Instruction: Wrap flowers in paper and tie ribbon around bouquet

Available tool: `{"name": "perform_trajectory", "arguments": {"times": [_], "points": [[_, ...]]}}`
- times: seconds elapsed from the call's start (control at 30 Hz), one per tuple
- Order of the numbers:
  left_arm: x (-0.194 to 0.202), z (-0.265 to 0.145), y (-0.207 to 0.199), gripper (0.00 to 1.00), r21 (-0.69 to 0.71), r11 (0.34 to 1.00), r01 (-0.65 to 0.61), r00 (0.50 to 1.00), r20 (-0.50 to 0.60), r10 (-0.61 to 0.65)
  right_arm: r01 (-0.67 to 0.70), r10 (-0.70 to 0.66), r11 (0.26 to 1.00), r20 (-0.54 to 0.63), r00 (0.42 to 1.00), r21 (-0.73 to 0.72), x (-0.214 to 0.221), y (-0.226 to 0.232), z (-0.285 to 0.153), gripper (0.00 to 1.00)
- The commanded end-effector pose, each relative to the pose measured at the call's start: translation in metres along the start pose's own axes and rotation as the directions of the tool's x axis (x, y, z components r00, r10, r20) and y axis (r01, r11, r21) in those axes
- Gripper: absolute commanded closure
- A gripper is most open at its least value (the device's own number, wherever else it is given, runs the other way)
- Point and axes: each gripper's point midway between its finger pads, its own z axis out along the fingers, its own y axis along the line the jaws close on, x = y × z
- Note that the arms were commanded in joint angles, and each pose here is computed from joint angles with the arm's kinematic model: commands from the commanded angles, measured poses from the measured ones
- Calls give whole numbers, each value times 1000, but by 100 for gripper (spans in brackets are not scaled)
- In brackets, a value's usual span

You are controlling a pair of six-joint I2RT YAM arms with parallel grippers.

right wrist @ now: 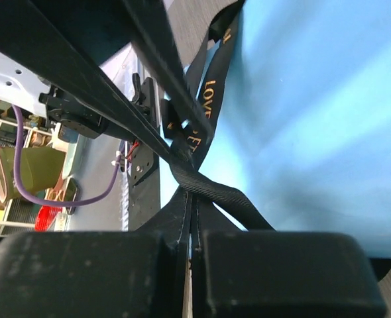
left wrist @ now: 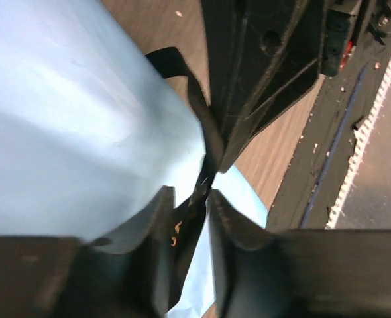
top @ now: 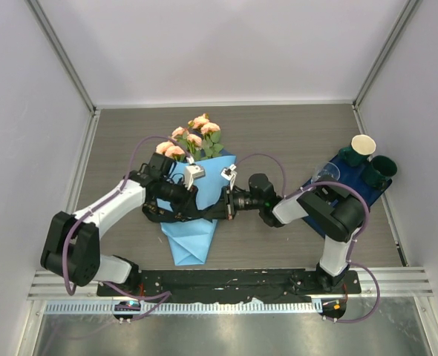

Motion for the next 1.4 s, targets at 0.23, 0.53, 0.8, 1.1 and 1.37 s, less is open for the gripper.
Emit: {"name": "perform_trajectory", "arguments": {"times": [0.23, 0.53, 0.8, 1.1, 1.37], "points": [[-39, -79, 77, 15, -421, 725, 545, 823, 435, -366, -67, 64, 988, 25, 998, 140, -7, -8, -6, 100], [47, -169, 157, 35, -567, 53, 822, 473, 629, -617, -66, 65, 981, 15, 998, 185, -14, -10, 2, 100], [44, -149, 212, 33, -475, 29, 880, 377, 659, -651, -64, 63, 981, 7, 998, 184, -15, -8, 6, 100], [51, -147, 241, 32, -251, -335, 908, 3, 805, -594, -53, 56, 977, -8, 998, 207, -11, -11, 7, 100], [45, -111, 253, 27, -68, -488, 870, -288, 733, -616, -39, 44, 975, -18, 999, 218, -9, -12, 7, 100]]}}
